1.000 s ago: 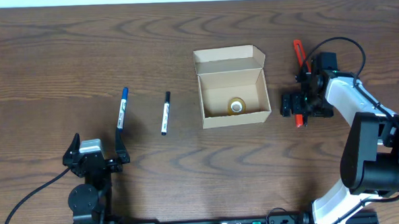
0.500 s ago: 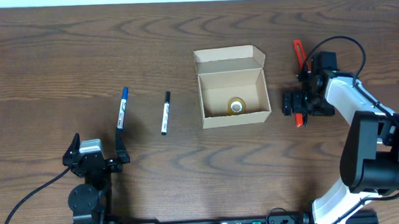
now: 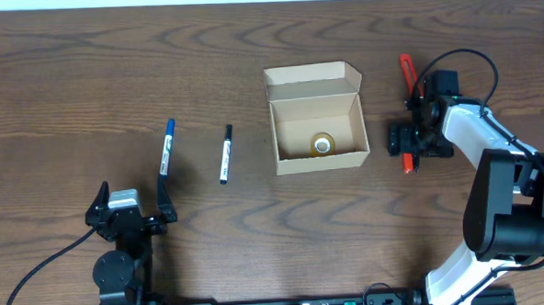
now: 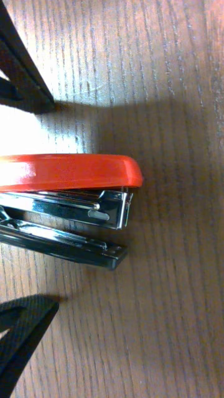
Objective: Pack container
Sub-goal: 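Lower the right gripper and grasp the red stapler, then carry the stapler into the box and open the right gripper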
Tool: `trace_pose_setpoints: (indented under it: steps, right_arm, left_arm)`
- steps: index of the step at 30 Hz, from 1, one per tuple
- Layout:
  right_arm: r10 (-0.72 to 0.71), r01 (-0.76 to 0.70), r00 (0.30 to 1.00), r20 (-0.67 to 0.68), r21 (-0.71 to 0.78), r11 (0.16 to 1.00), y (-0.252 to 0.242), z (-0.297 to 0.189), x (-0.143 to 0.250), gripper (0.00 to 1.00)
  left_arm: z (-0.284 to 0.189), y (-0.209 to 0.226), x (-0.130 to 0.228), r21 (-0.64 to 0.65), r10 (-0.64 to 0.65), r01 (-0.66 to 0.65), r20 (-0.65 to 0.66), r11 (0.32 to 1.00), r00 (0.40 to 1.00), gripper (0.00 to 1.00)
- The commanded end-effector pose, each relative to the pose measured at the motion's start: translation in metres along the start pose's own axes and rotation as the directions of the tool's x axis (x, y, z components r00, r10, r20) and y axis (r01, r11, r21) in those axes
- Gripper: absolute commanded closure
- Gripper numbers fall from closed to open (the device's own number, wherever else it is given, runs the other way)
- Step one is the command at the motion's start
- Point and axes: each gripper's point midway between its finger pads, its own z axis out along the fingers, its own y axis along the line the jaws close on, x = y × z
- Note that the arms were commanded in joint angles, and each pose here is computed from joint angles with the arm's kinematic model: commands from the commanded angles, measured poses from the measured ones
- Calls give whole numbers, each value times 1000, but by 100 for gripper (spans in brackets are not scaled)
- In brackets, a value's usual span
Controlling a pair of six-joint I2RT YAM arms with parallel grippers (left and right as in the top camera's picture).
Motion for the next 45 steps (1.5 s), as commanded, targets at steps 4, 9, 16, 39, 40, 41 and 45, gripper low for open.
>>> trace_pose_setpoints:
  steps: [4,9,16,39,40,41,45]
  right_arm:
    - [27,-27,999,-44,8,1000,-4,13,9,49]
    - [31,-31,999,-40,8,1000,-4,13,8,80]
    - [45,-45,998,-32,8,999,-4,13,6,99]
    - [-178,240,946,270,-219,946,64,-201,-110,99]
    - [-204,281,933,296,-246,928,77,-217,-109,99]
    - [-220,305,924,313,-256,917,87,-229,-107,99]
    - [-341,462,863,374,-305,833,137,-264,-86,99]
  left_arm:
    - [0,-2,18,15,16,-16,-58,1000,998,5]
    - [0,-2,18,15,16,-16,-58,1000,998,5]
    - [0,-2,18,15,16,-16,-58,1000,998,5]
    - [0,-2,18,15,16,-16,-58,1000,998,5]
    - [0,-2,18,15,16,-16,-58,1000,998,5]
    - [0,-2,18,15,16,-16,-58,1000,998,5]
    - [0,-2,18,15,16,-16,-58,1000,998,5]
